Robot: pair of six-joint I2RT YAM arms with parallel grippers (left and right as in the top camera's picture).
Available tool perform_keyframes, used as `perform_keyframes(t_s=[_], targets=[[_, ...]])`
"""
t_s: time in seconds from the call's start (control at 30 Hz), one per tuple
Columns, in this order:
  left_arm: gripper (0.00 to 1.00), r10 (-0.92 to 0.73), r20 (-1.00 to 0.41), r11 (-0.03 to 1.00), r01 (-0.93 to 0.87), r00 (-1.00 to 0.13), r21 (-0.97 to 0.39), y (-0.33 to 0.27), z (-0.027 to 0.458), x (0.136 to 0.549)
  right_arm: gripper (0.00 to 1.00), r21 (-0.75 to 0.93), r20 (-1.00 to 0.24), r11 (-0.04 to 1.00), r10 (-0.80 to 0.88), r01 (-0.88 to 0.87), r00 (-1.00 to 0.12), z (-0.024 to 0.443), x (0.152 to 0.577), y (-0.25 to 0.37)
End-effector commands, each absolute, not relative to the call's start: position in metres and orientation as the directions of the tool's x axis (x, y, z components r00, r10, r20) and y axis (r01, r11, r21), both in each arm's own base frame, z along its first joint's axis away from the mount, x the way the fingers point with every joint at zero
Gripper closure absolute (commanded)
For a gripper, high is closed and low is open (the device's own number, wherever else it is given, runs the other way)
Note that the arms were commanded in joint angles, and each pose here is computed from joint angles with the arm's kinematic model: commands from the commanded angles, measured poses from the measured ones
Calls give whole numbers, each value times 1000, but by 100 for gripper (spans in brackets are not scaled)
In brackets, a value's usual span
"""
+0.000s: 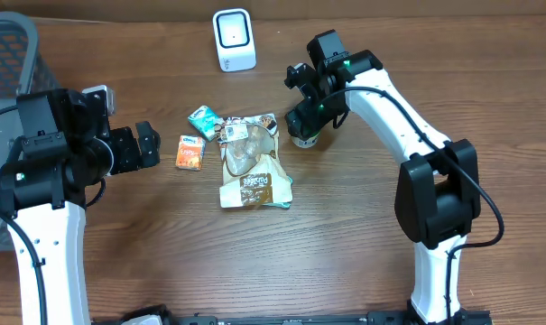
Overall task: Scan the item barcode
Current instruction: 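Reach the right gripper toward the green-lidded jar and grasp it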
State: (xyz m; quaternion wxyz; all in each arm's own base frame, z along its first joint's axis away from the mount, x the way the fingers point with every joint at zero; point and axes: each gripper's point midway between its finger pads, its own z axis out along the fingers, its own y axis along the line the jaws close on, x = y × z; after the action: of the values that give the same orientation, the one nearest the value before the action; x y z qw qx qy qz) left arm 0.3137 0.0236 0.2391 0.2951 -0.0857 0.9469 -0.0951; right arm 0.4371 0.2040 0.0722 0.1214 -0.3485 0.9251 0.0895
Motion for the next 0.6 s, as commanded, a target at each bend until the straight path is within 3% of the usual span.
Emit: perform_keyframes(t_s=[0.0, 0.27, 0.47, 0.57], targets=[[0, -213, -555, 970, -104, -804, -220, 26, 243, 316, 3, 95, -283, 731, -631, -676, -722, 64, 439, 209], [1, -212, -555, 970, -104, -804, -220, 26, 244, 316, 10, 88, -311, 747, -608, -659, -731, 62, 449, 212], [1, -213, -555, 970, -104, -804, -220, 26, 243, 316, 30, 110, -327, 799, -532, -591, -781, 65, 455, 214], [0, -212, -555, 970, -104, -804, -220, 26, 244, 316, 32, 120, -320, 814, -510, -568, -798, 64, 454, 214]])
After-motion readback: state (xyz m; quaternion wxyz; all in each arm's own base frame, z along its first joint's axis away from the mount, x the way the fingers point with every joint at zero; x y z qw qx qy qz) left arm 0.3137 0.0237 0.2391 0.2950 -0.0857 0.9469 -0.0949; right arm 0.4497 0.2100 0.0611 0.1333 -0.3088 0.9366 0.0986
